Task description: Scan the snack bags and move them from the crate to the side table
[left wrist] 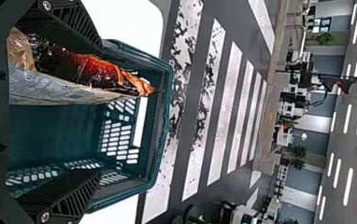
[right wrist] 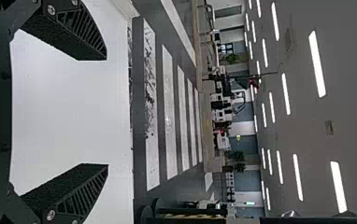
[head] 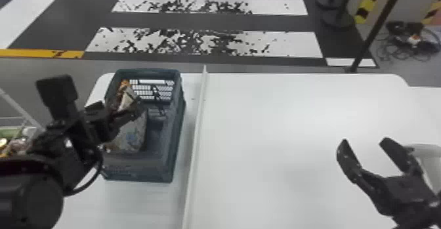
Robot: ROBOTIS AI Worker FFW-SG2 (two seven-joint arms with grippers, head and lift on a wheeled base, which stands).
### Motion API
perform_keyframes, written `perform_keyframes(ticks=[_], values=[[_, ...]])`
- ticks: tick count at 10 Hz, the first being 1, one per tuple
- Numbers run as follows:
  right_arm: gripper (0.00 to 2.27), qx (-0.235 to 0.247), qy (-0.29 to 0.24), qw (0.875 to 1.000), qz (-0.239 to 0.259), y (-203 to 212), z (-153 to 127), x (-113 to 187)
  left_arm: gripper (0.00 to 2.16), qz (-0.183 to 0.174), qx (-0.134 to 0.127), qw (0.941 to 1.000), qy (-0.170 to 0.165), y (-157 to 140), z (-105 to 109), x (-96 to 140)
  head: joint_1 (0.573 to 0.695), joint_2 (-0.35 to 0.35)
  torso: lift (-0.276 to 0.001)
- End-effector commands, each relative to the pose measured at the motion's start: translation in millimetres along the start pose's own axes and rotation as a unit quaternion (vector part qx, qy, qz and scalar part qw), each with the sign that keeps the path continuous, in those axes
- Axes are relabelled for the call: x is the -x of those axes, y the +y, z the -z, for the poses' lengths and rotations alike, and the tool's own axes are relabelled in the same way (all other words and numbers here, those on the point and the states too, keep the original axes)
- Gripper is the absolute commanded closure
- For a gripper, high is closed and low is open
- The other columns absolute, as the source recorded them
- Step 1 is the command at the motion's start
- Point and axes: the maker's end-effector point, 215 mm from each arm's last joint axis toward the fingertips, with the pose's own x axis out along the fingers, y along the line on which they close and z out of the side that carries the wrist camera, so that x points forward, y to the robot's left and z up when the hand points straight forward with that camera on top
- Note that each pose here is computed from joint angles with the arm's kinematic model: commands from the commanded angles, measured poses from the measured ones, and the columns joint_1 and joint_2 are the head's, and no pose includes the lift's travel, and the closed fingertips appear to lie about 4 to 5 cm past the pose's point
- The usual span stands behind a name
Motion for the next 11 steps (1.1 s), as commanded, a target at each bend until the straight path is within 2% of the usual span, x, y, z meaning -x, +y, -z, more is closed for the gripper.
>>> perform_keyframes(ticks=[1,5,6,11], values=[[0.11,-0.001,0.003,1.000,0.001,-1.0,3.4,0.5,0.08,-0.003,0.003,1.0000,0.006,0.6,-0.6,-11.1,0.695,0.038,-0.087],[0.11,-0.001,0.014,1.000,0.006,-6.4,15.4,3.1,0.08,-0.021,-0.001,0.9991,0.036,3.0,6.4,-24.6,0.695,0.036,-0.087],[0.11,-0.003,0.015,1.000,0.008,-7.7,17.0,3.2,0.08,-0.024,-0.008,0.9983,0.053,0.3,13.9,-26.3,0.695,0.034,-0.087],[0.11,-0.013,0.015,1.000,0.015,-15.3,21.0,5.1,0.08,-0.039,-0.027,0.9946,0.093,-0.6,26.6,-31.1,0.695,0.023,-0.087]])
